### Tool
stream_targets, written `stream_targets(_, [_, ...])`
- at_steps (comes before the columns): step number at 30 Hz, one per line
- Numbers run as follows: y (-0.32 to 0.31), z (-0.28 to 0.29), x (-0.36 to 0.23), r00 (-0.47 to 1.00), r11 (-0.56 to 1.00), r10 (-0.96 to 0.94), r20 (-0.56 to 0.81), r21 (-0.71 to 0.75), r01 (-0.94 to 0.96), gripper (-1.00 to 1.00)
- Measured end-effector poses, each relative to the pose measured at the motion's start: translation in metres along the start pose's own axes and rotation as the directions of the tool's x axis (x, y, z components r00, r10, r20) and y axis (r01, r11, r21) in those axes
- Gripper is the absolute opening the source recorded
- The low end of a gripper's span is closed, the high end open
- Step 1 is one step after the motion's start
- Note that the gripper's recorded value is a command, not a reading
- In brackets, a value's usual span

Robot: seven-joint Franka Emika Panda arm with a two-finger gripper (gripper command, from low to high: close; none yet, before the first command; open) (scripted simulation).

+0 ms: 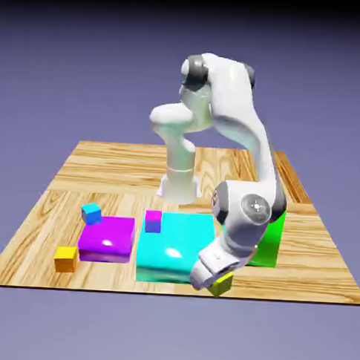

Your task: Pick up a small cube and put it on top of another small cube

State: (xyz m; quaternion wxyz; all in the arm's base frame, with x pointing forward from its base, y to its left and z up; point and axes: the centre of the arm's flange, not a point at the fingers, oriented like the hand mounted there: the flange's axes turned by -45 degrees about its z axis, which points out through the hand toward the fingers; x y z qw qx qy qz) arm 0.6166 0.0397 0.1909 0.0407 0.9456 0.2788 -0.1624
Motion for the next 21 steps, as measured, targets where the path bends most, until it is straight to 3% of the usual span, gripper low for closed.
stream_targets(7, [0.155,0.022,-0.14,0.958,0.953,0.287,-0.004,0.097,-0.286,-1.0])
stream_targets(13, [0.244,0.039,-0.292,0.853,0.843,0.521,-0.022,0.169,-0.51,-1.0])
stream_targets(15, [0.249,0.04,-0.305,0.843,0.832,0.538,-0.024,0.174,-0.527,-1.0])
stream_targets(18, [0.242,0.108,-0.293,0.843,0.832,0.538,-0.024,0.174,-0.527,-1.0])
stream_targets(19, [0.242,0.108,-0.293,0.843,0.832,0.538,-0.024,0.174,-0.527,1.0])
stream_targets(21, [0.242,0.108,-0.293,0.843,0.832,0.538,-0.023,0.172,-0.527,1.0])
